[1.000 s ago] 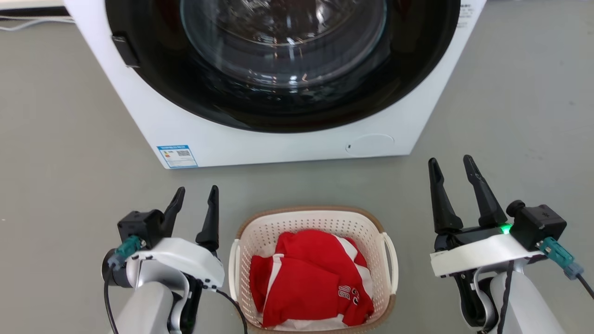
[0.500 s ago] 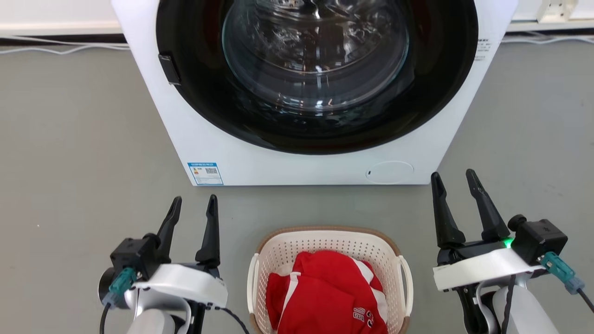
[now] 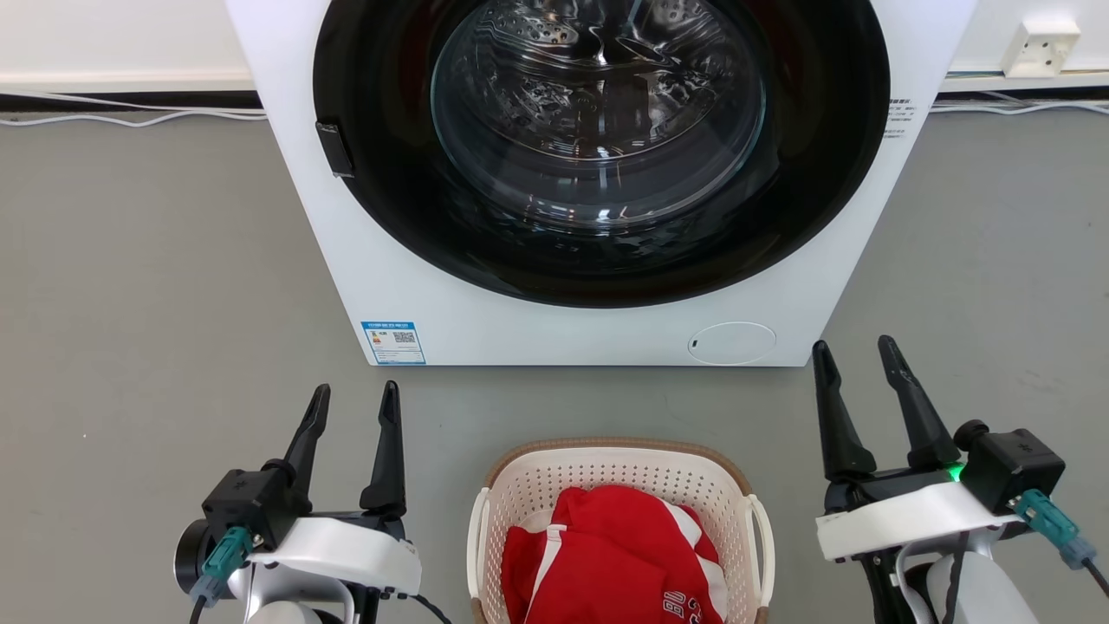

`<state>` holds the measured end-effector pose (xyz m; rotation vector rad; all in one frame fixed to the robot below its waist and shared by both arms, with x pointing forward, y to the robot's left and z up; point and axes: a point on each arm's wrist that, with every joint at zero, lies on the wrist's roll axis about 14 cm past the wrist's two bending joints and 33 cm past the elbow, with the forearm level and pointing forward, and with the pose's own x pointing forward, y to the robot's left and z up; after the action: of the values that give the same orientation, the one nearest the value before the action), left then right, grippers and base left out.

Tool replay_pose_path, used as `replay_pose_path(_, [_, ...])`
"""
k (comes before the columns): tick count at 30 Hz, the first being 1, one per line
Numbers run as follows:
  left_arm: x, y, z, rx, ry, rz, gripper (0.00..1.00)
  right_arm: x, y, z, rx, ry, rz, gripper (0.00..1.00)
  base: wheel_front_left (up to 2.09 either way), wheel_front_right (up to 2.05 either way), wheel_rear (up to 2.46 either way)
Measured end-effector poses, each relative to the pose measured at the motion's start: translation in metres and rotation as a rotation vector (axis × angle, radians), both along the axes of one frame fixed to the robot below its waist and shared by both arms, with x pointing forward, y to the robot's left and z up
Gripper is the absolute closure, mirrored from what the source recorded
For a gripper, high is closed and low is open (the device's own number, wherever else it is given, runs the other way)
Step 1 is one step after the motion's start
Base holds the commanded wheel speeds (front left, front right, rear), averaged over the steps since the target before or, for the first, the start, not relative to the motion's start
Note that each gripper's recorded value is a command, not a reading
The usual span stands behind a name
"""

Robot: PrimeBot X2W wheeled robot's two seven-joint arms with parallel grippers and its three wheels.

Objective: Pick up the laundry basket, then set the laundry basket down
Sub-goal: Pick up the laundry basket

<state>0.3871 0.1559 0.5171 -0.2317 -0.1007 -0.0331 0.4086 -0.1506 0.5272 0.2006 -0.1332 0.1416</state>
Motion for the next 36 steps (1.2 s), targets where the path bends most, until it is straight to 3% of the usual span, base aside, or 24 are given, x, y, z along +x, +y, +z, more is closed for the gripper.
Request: replay_pose_path(36, [0.004, -0.004, 0.002, -0.006, -0.012, -0.012, 0.00, 0.001, -0.018, -0.009, -0.031, 0.024, -0.050, 0.00, 0.00, 0.00, 0.00])
